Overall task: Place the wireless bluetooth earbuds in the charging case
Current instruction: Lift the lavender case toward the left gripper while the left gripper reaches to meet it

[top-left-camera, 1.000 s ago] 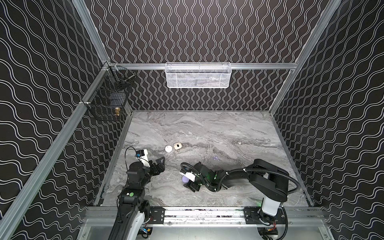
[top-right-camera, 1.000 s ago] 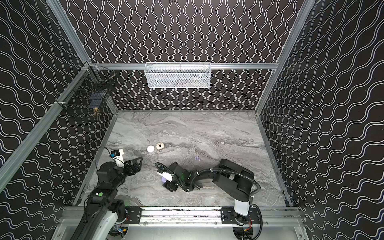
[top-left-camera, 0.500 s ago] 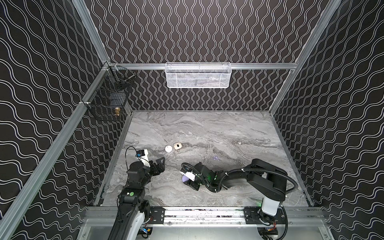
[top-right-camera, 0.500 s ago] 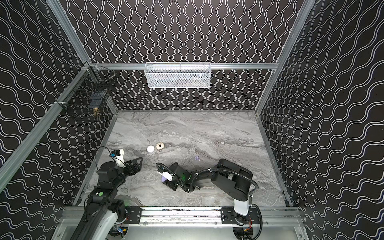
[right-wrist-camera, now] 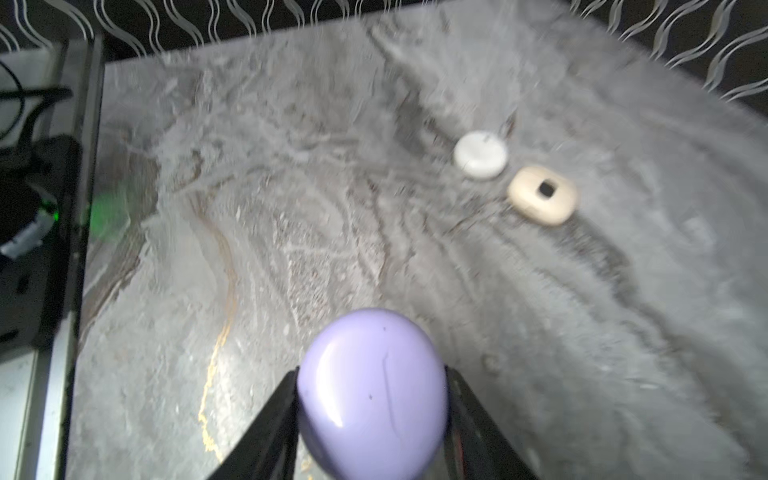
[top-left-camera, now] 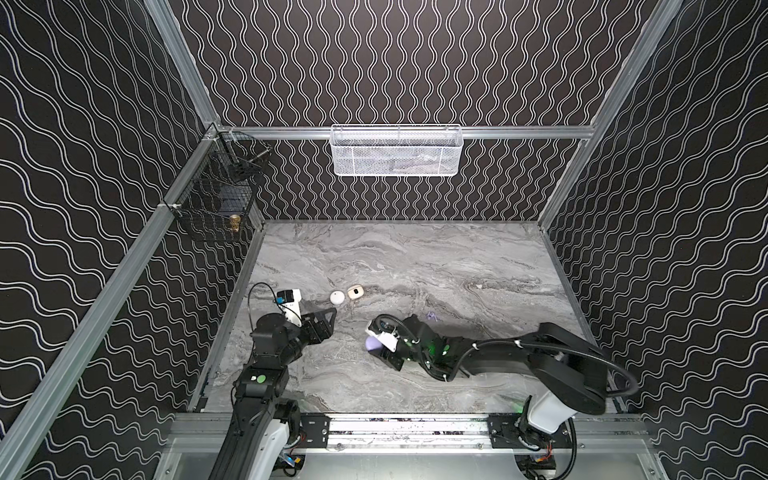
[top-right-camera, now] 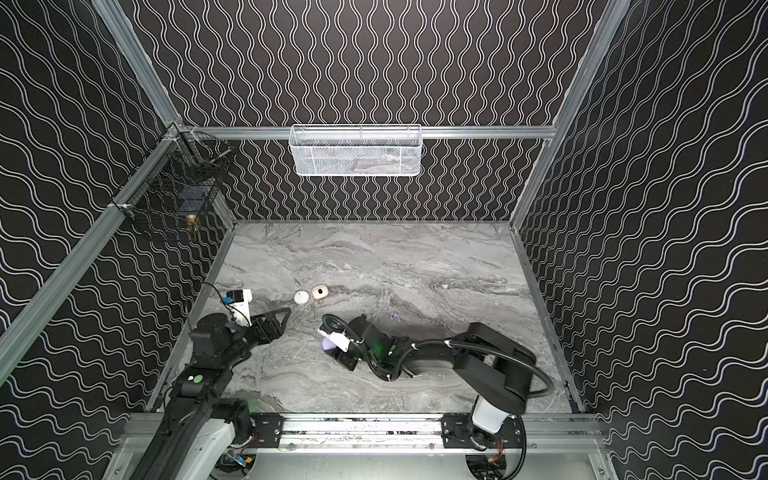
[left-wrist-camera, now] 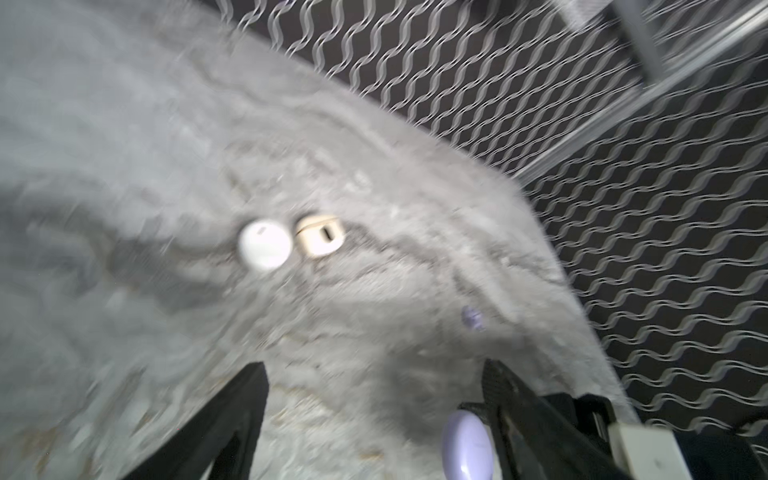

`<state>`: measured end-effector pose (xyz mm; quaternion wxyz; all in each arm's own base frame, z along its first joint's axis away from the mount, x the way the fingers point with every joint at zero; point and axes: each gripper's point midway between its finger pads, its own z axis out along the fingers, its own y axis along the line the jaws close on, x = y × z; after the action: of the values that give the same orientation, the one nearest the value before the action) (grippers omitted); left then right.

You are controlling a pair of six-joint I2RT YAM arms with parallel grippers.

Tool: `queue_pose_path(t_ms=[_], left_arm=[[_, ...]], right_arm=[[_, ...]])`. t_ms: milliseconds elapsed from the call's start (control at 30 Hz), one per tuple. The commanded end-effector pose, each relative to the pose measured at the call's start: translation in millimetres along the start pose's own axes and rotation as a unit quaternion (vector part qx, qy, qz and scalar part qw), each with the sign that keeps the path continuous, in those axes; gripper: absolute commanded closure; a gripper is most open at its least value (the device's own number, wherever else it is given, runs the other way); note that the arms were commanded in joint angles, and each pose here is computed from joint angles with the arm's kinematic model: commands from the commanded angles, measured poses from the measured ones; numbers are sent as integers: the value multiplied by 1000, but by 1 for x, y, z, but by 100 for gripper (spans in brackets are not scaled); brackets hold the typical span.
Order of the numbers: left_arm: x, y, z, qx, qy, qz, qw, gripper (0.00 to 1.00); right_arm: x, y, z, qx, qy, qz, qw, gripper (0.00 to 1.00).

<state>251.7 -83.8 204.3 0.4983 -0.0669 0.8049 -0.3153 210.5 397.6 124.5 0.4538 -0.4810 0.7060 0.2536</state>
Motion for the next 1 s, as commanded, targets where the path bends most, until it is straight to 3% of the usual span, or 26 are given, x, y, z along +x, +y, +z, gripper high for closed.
queue_pose_path(t_ms=[0,300,533,700,967], left_arm=[[-19,-37,-11,72,-12,5,997,16],[-37,-122,-49,262,3,30,965,27],[-37,-138,-67,299,-8,50,953,32],[-38,-135,-62,292,-7,44,955,38],[-34,-140,-58,301,2,42,953,38]], right_arm=[[-54,-22,-21,59,-77,-49,994,70],[-139,-28,-82,103,-216,-146,960,74],[-168,-16,-111,90,-265,-209,937,73],[-176,-5,-111,75,-264,-233,933,74],[-175,2,-109,72,-263,-245,930,74]])
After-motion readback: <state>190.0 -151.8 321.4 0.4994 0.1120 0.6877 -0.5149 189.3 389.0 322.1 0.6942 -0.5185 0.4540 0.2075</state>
